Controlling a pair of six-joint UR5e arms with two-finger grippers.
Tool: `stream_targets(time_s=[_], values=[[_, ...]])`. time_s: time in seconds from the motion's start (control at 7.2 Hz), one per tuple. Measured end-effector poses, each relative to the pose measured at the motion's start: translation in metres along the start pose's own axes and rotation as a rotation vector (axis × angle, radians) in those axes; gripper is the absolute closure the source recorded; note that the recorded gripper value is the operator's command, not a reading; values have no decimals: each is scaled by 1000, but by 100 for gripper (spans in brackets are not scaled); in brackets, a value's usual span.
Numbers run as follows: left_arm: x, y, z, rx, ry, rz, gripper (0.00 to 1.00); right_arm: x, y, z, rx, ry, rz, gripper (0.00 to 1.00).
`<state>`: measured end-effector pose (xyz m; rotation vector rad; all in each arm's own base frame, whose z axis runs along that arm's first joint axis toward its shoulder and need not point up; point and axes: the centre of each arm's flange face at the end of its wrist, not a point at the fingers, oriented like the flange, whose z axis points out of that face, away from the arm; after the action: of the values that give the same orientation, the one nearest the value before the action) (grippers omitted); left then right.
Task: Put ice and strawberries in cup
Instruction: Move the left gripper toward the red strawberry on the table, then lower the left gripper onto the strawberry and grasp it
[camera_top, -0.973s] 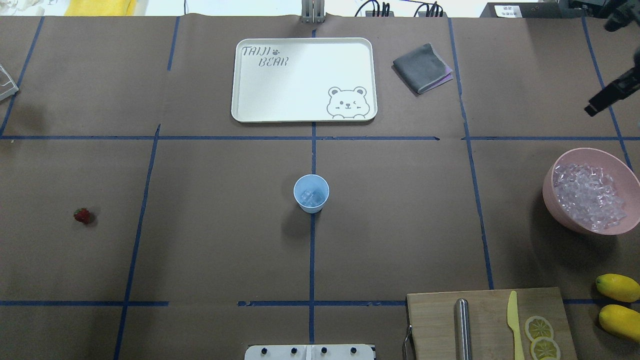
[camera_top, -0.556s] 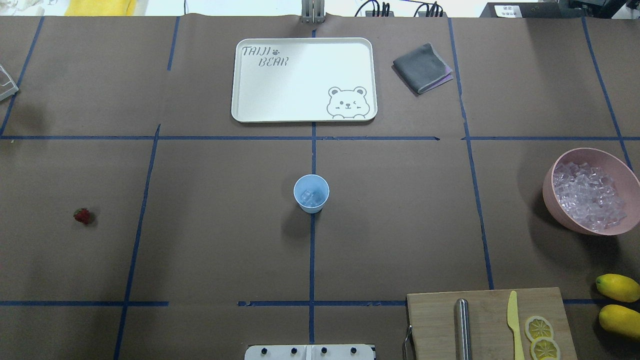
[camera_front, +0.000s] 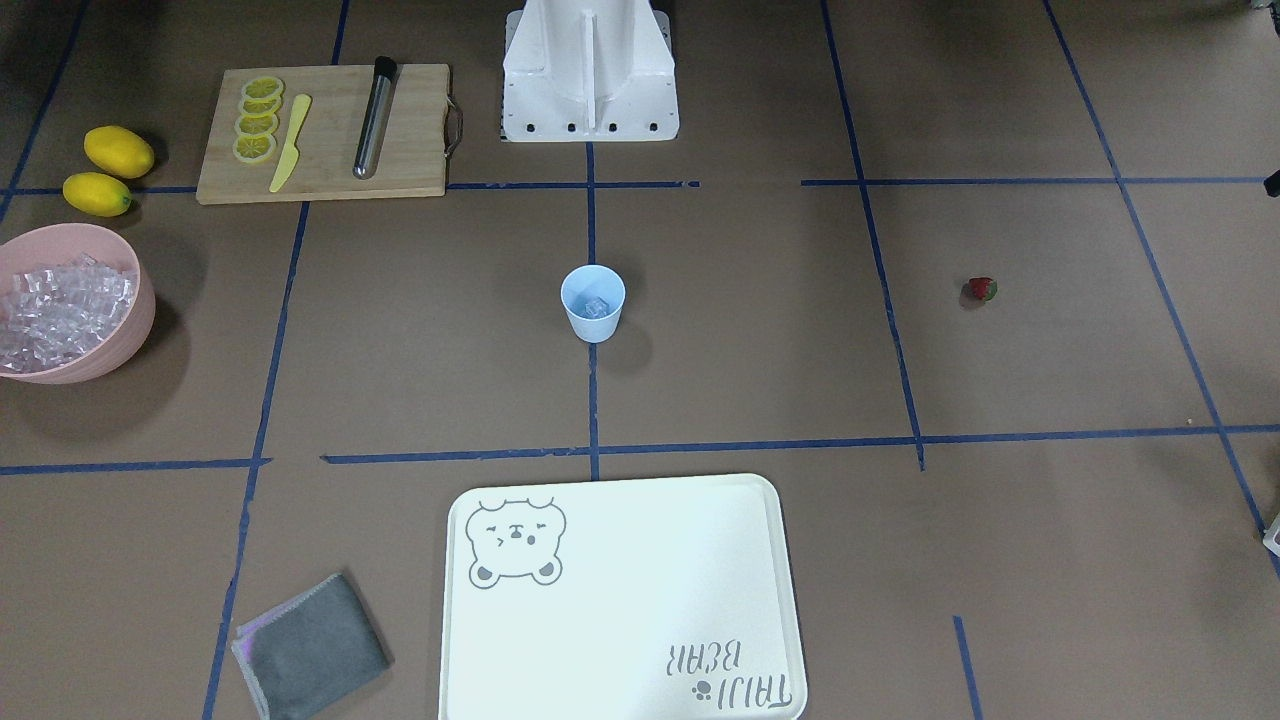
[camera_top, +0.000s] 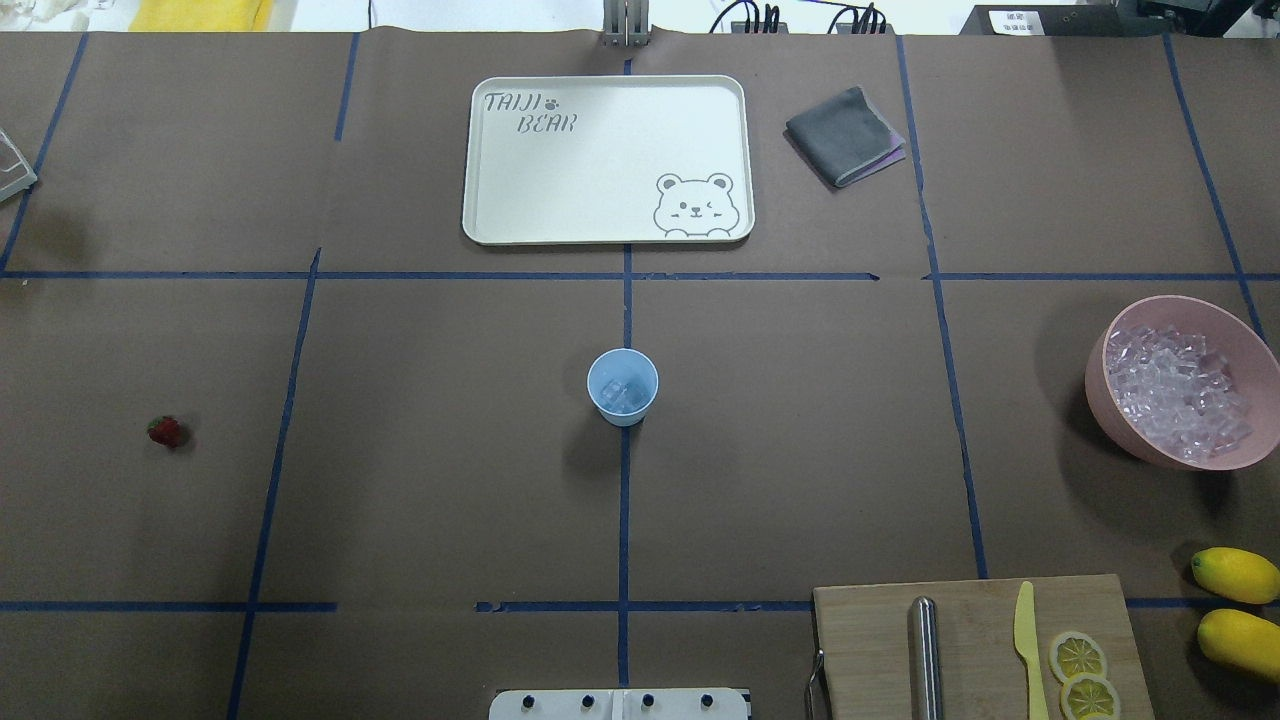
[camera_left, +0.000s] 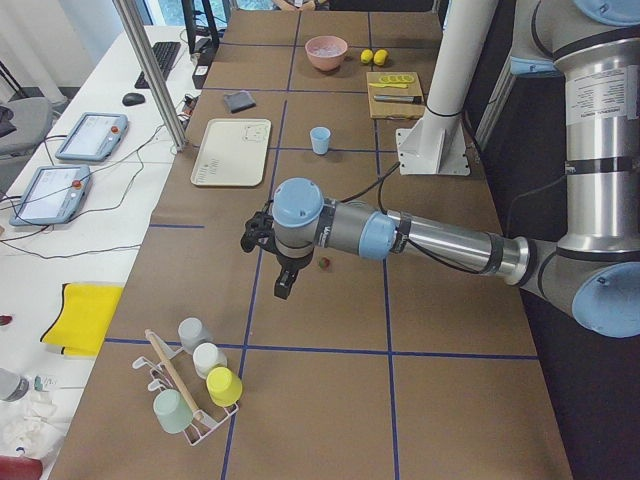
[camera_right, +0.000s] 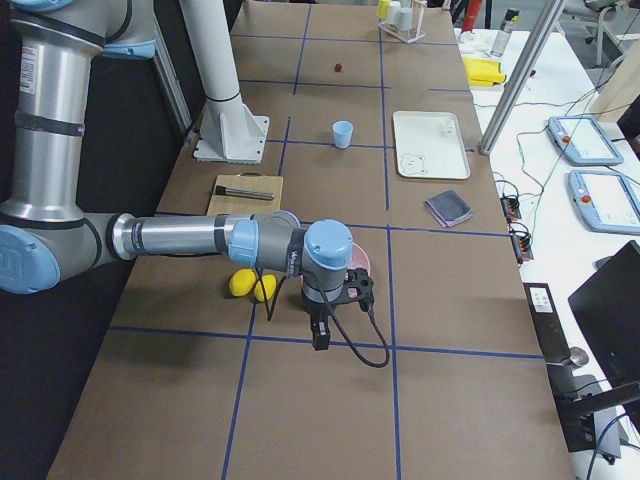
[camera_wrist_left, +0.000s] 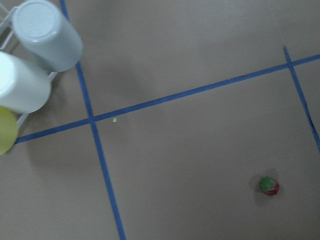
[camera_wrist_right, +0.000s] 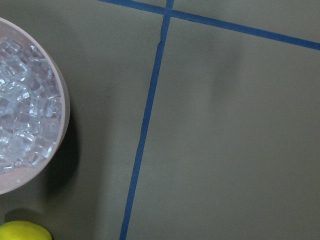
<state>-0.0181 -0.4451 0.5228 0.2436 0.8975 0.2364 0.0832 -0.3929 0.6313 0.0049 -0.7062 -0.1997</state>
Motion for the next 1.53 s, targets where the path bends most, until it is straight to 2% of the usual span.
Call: stream_targets(time_s=[0.56,1.11,1.53], values=[[122,-16,32,-45,-54,-191,0,-3,1,-6,12,1,4,0],[162,-9,84,-82,-122,-190,0,-4,1,-6,14,2,4,0],[149,-4,158,-58,-73,-194,0,-3,1,-6,12,1,5,0]])
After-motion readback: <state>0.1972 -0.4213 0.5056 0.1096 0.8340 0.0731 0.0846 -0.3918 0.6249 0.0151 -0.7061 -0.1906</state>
